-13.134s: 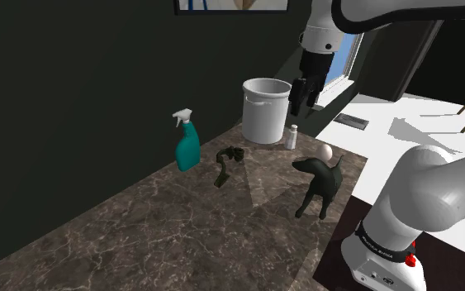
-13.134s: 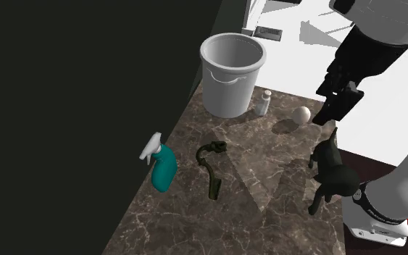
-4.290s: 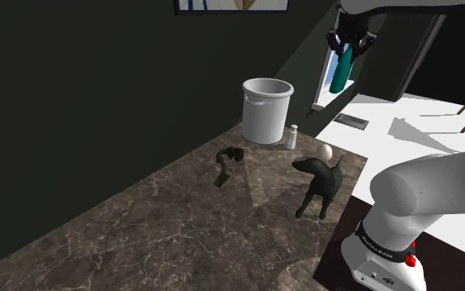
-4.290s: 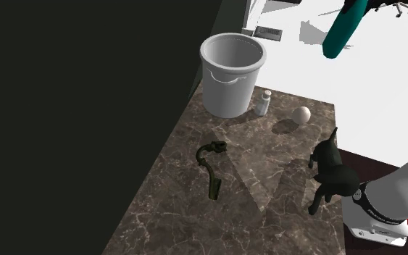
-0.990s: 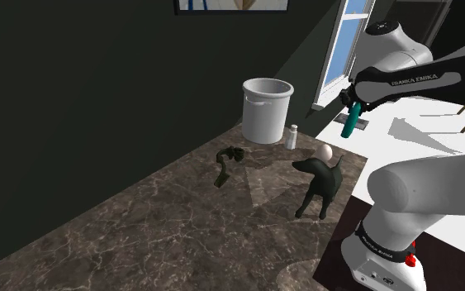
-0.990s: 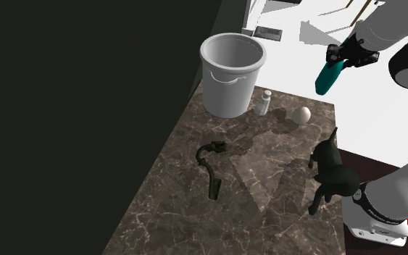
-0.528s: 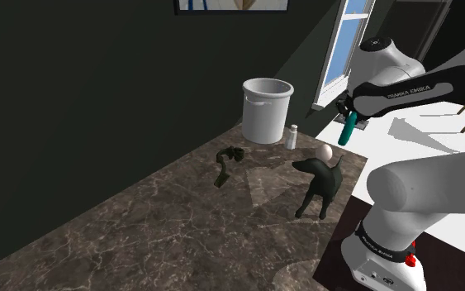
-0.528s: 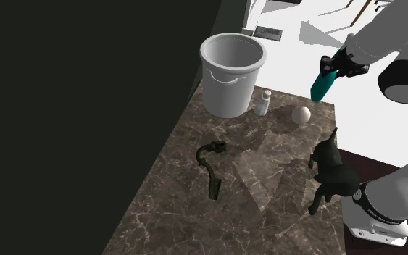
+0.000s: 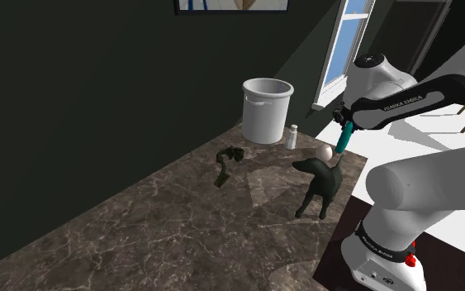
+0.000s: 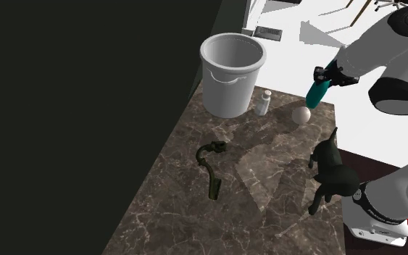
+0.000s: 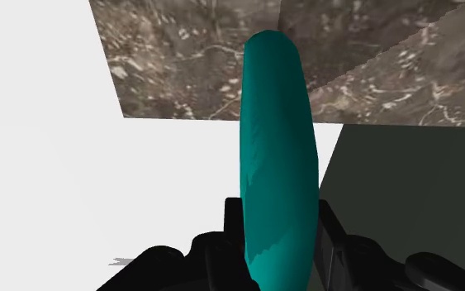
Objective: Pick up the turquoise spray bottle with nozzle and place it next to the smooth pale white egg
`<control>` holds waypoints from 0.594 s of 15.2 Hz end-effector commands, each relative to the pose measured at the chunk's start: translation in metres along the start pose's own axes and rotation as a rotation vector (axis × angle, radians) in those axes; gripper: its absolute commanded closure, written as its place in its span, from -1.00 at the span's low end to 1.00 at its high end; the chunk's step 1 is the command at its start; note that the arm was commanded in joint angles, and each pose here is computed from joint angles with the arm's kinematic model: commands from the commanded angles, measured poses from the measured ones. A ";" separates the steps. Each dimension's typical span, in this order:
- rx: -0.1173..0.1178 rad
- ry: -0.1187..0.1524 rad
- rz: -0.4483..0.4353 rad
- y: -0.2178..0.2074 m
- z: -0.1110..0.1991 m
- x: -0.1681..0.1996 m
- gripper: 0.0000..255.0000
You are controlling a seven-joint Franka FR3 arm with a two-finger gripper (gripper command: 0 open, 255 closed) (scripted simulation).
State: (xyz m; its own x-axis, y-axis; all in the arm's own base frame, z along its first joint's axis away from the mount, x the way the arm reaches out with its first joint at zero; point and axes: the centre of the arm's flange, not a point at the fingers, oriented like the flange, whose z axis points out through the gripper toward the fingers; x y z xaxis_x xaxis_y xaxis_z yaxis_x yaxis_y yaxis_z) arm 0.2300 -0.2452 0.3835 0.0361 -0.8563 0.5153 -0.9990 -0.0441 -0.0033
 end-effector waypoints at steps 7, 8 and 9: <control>0.001 0.000 0.000 0.001 0.004 -0.003 1.00; 0.001 0.000 0.000 0.001 0.004 -0.003 1.00; 0.001 0.000 0.000 0.001 0.004 -0.003 -1.00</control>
State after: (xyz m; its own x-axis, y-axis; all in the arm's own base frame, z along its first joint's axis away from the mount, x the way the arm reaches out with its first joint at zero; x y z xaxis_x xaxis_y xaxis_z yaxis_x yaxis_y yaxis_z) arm 0.2295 -0.2446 0.3782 0.0359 -0.8563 0.5153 -0.9990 -0.0444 -0.0041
